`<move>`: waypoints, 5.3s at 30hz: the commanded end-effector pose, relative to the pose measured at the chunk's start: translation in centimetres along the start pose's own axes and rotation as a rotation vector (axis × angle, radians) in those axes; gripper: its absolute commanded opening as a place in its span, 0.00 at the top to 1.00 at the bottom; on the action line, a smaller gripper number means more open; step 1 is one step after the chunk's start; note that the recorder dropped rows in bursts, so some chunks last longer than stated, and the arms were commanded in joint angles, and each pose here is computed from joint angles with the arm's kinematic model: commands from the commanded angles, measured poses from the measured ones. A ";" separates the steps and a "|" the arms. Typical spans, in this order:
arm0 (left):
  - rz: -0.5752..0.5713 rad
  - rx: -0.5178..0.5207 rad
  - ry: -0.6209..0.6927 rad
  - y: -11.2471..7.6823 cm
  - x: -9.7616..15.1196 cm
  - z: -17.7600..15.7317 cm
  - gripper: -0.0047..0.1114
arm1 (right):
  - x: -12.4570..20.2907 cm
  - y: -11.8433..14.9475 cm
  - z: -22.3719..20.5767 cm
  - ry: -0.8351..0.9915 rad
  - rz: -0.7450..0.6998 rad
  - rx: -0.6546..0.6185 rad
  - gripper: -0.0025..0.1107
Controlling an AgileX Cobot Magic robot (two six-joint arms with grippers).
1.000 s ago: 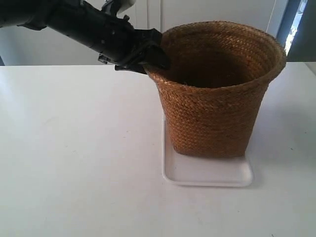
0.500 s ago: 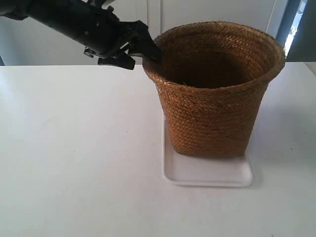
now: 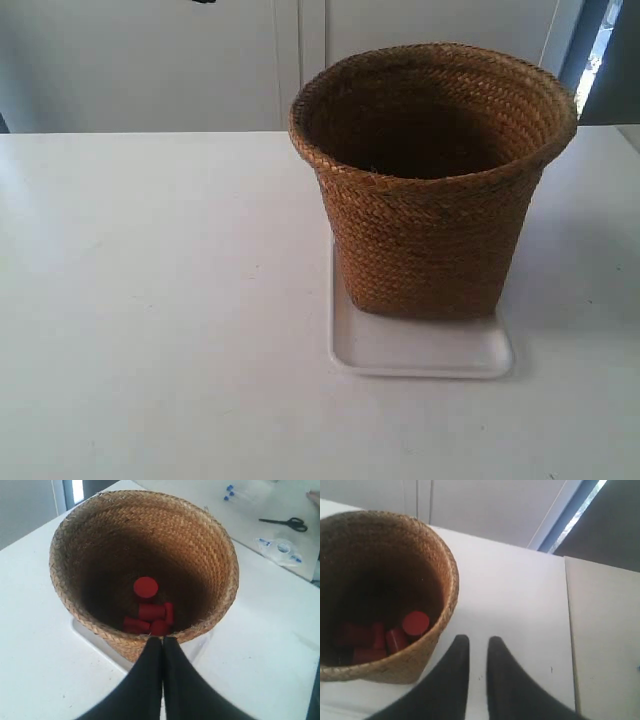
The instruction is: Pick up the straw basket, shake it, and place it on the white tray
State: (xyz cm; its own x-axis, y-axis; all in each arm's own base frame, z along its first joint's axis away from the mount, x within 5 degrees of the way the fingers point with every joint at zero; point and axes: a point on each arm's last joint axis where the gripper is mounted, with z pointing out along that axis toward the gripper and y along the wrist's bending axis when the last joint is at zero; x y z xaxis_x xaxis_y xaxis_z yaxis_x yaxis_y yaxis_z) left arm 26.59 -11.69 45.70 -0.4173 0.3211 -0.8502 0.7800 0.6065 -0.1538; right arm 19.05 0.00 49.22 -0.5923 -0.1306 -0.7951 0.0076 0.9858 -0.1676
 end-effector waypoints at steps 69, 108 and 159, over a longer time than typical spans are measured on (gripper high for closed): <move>-0.172 -0.419 -0.275 -0.6 13.0 -1.2 0.96 | 16.2 0.8 -8.1 -0.461 0.018 -0.044 0.98; -0.174 -0.424 -0.281 -0.5 12.9 -1.3 0.96 | 32.7 5.3 7.0 -0.399 -0.019 -0.099 0.98; -0.150 -0.441 -0.336 -1.3 12.6 -2.5 0.96 | 31.1 4.6 6.2 -0.583 0.131 -0.021 0.98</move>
State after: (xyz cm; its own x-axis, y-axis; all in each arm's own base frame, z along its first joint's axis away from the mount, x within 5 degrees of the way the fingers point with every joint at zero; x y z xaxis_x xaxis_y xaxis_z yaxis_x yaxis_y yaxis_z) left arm 19.87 -6.76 35.96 -0.3045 0.0250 -0.9522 0.4262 0.8976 -0.1127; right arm 5.67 -0.17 20.00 -0.0646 -0.0424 -0.9970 0.0228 0.9988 -0.0440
